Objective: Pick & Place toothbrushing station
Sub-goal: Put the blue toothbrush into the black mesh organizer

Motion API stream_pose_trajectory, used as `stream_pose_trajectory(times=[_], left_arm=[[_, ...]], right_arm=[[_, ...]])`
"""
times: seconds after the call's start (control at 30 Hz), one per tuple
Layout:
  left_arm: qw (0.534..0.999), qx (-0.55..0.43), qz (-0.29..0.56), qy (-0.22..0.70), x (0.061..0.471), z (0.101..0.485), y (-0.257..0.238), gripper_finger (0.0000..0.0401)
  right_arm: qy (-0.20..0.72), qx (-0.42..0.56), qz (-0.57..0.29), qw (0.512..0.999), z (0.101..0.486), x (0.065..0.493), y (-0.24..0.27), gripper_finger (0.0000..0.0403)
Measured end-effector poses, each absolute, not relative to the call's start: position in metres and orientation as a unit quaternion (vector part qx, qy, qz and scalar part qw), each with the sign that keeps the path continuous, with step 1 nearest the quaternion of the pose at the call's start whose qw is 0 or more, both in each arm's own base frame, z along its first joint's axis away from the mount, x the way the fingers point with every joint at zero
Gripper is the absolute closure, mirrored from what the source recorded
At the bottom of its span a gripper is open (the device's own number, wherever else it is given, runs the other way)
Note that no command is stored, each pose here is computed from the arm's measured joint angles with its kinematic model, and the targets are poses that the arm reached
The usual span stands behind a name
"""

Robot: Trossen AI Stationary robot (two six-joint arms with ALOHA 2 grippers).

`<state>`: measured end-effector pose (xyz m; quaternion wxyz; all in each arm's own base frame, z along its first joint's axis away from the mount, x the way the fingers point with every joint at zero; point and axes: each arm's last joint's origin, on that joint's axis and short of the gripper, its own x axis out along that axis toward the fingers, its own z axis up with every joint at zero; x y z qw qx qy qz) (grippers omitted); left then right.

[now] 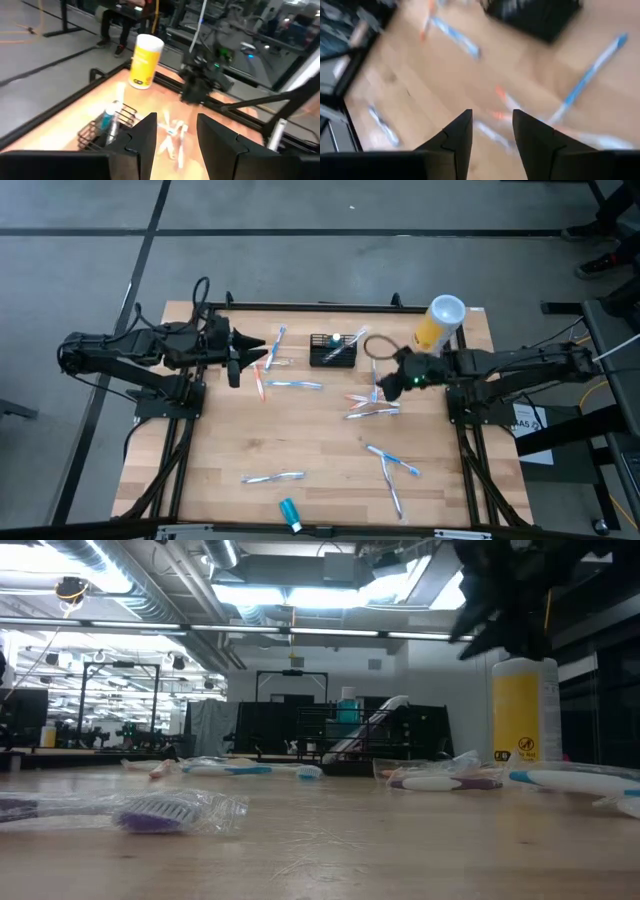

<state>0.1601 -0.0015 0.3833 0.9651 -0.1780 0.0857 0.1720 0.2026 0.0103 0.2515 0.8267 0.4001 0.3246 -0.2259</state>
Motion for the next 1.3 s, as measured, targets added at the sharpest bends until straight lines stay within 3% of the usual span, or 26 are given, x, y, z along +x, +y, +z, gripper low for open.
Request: stream_pose_trajectory(times=[0.17, 0.33, 0.77, 1.17, 1.3], left_arm=[[0.966, -0.168, 0.180, 0.076, 0.155, 0.386, 0.000, 0.0267], [0.967, -0.167, 0.178, 0.067, 0.149, 0.389, 0.000, 0.0267], [0.978, -0.158, 0.124, 0.048, 0.136, 0.396, -0.002, 0.0267], [0.983, -0.163, 0.073, 0.033, 0.131, 0.401, -0.004, 0.0267], [0.984, -0.159, 0.070, 0.025, 0.129, 0.403, -0.004, 0.0267]], right_arm=[[0.366, 0.424, -0.220, 0.799, 0.240, 0.206, 0.030, 0.0267], [0.428, 0.463, -0.236, 0.739, 0.220, 0.215, 0.037, 0.0268], [0.444, 0.508, -0.311, 0.669, 0.177, 0.246, 0.028, 0.0268], [0.466, 0.484, -0.353, 0.651, 0.151, 0.255, 0.017, 0.0272], [0.464, 0.473, -0.354, 0.660, 0.148, 0.257, 0.017, 0.0324]])
